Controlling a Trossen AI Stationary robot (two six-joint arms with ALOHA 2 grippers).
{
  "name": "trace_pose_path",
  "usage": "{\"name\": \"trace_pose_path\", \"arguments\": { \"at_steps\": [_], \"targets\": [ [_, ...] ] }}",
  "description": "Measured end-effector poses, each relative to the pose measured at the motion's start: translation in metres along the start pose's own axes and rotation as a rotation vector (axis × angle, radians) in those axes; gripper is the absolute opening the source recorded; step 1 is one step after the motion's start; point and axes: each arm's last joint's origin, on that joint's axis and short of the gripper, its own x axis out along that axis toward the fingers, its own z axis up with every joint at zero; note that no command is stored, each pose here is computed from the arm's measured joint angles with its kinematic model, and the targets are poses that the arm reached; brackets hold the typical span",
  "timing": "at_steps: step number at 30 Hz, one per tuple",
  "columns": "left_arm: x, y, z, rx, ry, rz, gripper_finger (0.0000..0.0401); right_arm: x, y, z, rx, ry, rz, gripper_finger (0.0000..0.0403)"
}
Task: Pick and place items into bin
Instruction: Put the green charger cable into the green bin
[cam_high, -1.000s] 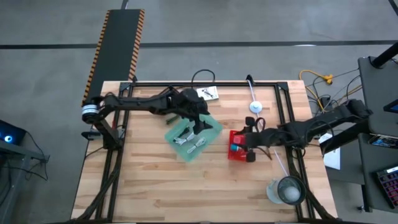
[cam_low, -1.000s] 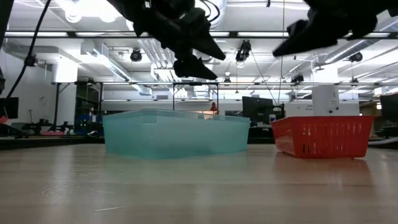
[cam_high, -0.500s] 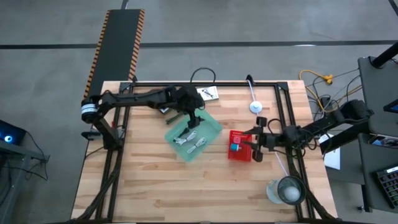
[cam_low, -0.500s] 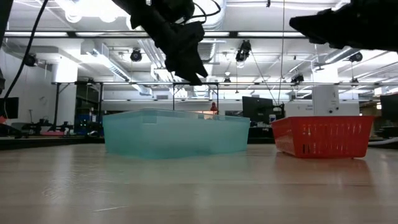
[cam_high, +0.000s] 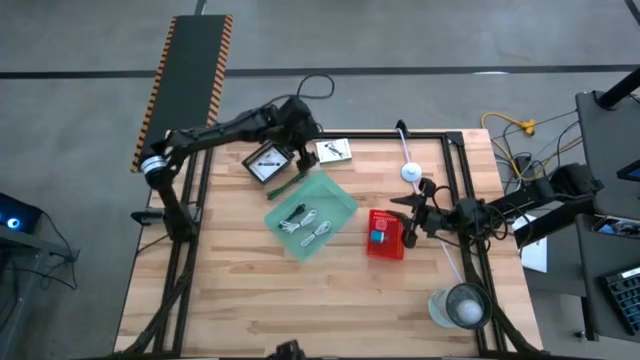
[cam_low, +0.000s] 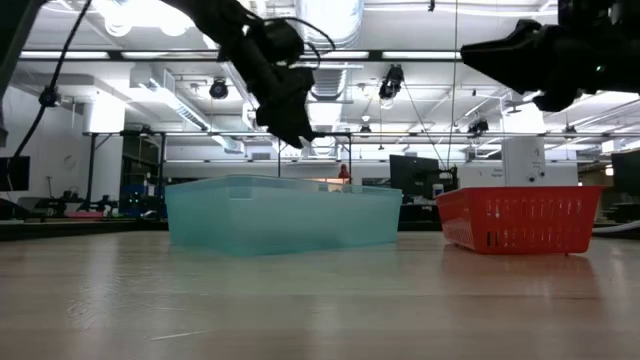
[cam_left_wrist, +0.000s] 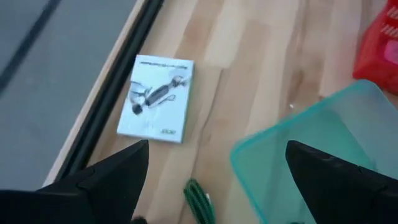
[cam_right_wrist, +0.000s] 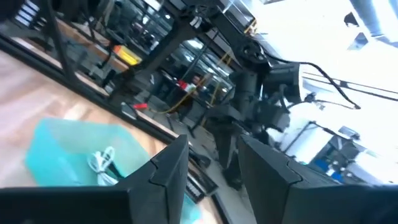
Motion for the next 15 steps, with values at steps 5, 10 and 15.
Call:
{"name": "trace_pose_path", "arguments": {
  "at_steps": [5,10,15],
  "targets": [
    [0.018,0.023,0.009,-0.024,0.083,0.007,0.0344,0.002,-0.005,-0.003,-0.063,0.02,-0.032,0.0121],
    [0.034,0.037,0.028,0.007,0.137,0.003,0.0337,0.003,-0.009,-0.007,-0.093,0.041,-0.059,0.0114],
    [0.055,0.048,0.045,0.028,0.195,-0.005,0.0336,0.004,-0.013,-0.009,-0.113,0.057,-0.08,0.0108]
  ]
}}
